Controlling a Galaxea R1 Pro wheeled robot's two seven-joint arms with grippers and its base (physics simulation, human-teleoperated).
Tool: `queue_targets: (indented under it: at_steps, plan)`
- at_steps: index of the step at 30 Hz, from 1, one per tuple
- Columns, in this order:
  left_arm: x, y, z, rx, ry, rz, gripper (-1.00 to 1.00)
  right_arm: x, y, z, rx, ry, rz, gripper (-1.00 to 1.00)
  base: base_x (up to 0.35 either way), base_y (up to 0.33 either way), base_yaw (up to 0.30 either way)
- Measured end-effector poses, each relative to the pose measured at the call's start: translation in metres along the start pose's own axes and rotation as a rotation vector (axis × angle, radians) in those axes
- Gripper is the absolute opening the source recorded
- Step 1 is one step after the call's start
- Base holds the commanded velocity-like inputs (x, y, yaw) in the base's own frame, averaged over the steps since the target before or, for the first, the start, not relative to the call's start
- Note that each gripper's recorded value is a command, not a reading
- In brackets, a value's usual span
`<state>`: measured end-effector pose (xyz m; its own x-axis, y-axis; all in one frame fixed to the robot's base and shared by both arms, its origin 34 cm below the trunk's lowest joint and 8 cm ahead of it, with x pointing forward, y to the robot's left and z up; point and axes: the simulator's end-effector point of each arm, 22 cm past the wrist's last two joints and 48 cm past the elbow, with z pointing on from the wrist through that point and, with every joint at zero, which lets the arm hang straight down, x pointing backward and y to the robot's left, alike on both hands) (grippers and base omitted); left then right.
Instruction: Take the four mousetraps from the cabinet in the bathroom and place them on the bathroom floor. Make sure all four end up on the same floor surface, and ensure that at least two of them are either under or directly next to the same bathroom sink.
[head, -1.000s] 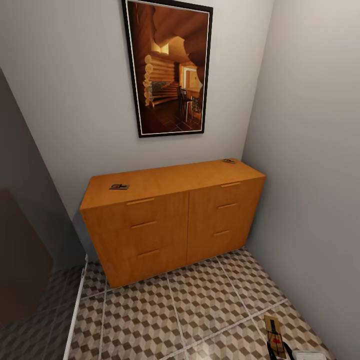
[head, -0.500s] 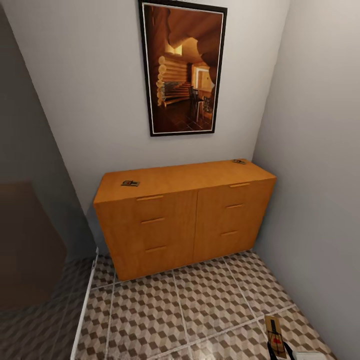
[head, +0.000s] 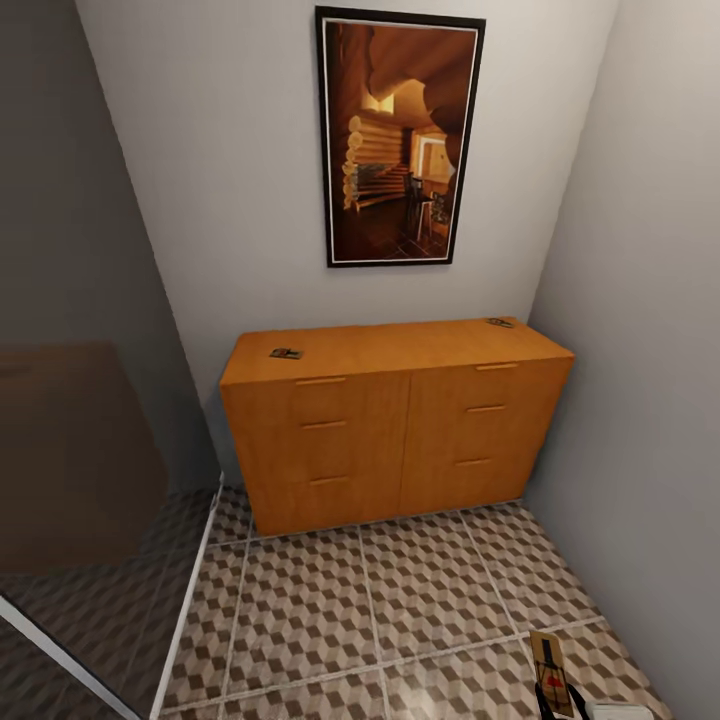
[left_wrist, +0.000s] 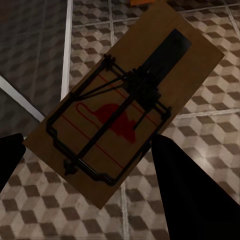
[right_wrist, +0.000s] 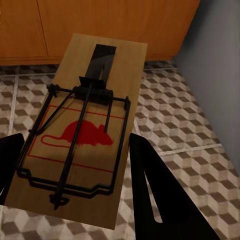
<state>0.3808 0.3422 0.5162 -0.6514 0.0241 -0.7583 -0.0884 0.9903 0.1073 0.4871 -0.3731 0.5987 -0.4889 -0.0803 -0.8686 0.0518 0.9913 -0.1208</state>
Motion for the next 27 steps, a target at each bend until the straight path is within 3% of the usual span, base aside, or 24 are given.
queue_targets:
  at_steps: [12, 27]
  plan:
    - [0.0003, 0.0, -0.0001, 0.0, 0.001, 0.0, -1.0, 0.0003, -0.0004, 0.0, 0.0, 0.001, -0.001, -1.0, -0.002, -0.001, 0.022]
    - [0.0028, -0.0002, -0.0006, 0.001, 0.007, 0.002, -1.0, 0.003, 0.0, -0.0002, 0.0, 0.007, -0.001, -1.0, 0.0, 0.0, 0.244]
